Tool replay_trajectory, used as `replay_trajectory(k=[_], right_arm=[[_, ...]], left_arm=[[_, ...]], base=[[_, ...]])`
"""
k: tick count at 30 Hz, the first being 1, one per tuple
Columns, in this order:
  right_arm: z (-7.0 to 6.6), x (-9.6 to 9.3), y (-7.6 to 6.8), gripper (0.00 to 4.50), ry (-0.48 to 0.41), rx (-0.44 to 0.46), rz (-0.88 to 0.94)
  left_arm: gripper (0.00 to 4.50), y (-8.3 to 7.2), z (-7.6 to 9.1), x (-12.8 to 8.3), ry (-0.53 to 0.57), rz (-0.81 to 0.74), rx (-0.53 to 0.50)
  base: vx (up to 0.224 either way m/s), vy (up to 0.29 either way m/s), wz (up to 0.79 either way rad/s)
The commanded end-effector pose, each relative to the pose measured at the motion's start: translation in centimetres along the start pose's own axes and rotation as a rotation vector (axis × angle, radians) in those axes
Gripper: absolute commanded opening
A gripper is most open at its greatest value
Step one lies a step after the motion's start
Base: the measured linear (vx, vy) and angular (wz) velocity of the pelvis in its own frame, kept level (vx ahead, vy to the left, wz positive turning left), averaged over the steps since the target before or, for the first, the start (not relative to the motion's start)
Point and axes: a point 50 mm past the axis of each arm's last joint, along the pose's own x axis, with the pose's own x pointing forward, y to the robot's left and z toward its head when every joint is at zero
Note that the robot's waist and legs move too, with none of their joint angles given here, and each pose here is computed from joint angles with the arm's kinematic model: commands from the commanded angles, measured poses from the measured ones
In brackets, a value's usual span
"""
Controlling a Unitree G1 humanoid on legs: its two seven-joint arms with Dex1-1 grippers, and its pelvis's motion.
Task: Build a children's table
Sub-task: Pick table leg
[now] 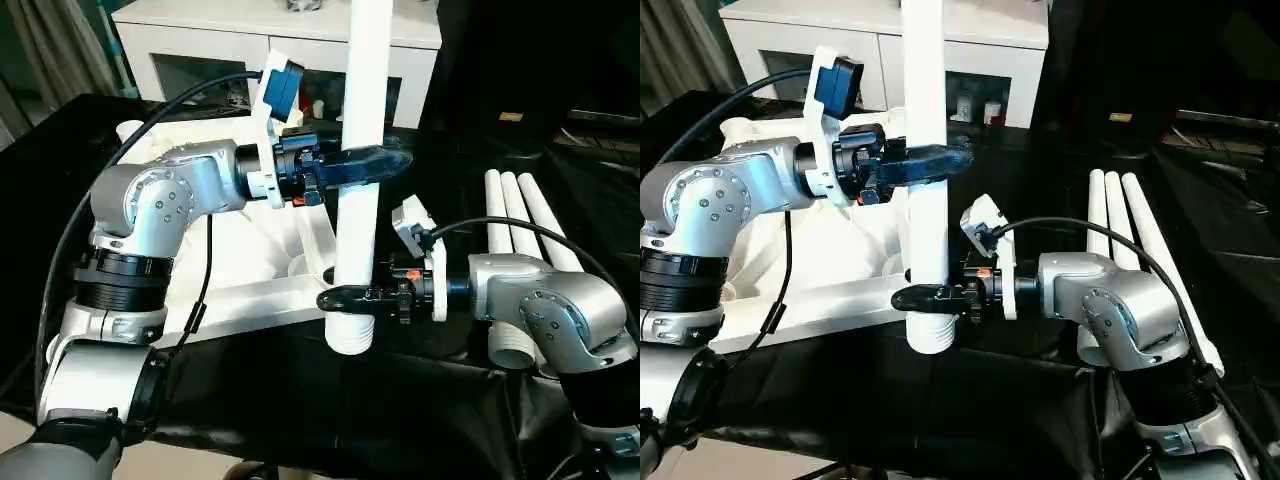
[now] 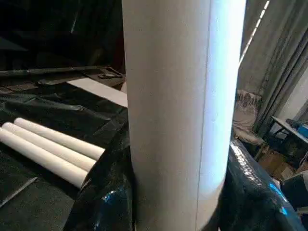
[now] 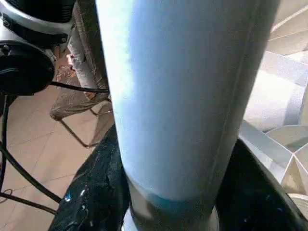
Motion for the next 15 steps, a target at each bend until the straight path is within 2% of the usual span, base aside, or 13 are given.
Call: replay_trajectory(k=[1, 2, 3, 4, 8, 12, 13, 15], right_arm=[[0.3, -0.4, -0.2, 1.90, -0.043, -0.002, -0.015], [0.4, -0.4, -0.3, 1.90, -0.055, 0.000, -0.025], [0.4, -0.5, -0.3, 1.90, -0.062, 0.001, -0.031], [0.5, -0.5, -0.3, 1.90, -0.070, 0.001, -0.037], [0.7, -0.5, -0.6, 1.88, -0.133, -0.001, -0.080], [1.0, -0.5, -0.5, 1.88, -0.181, 0.007, -0.088], [1.2, -0.6, -0.6, 1.88, -0.202, 0.005, -0.094], [1.4, -0.6, -0.9, 1.88, -0.222, 0.000, -0.116]], left_arm=[[2.10, -0.3, 0.3, 0.2, 0.001, -0.006, 0.026], [2.31, -0.3, 0.3, 0.2, -0.009, -0.020, -0.001], [2.31, -0.4, 0.3, 0.2, -0.016, -0.031, -0.022], [2.52, -0.3, 0.4, 0.2, -0.020, -0.019, -0.013], [2.82, -0.1, 0.6, 0.1, -0.080, 0.020, 0.035], [3.04, 0.1, 1.4, 0.1, -0.231, 0.051, 0.050], [3.04, 0.3, 2.3, -0.1, -0.360, 0.061, 0.056], [3.04, 0.4, 3.1, -0.4, -0.456, 0.071, 0.035]], base=[[0.000, 0.000, 0.00], [0.000, 0.000, 0.00], [0.000, 0.000, 0.00], [0.000, 0.000, 0.00], [0.000, 0.000, 0.00], [0.000, 0.000, 0.00], [0.000, 0.000, 0.00], [0.000, 0.000, 0.00]])
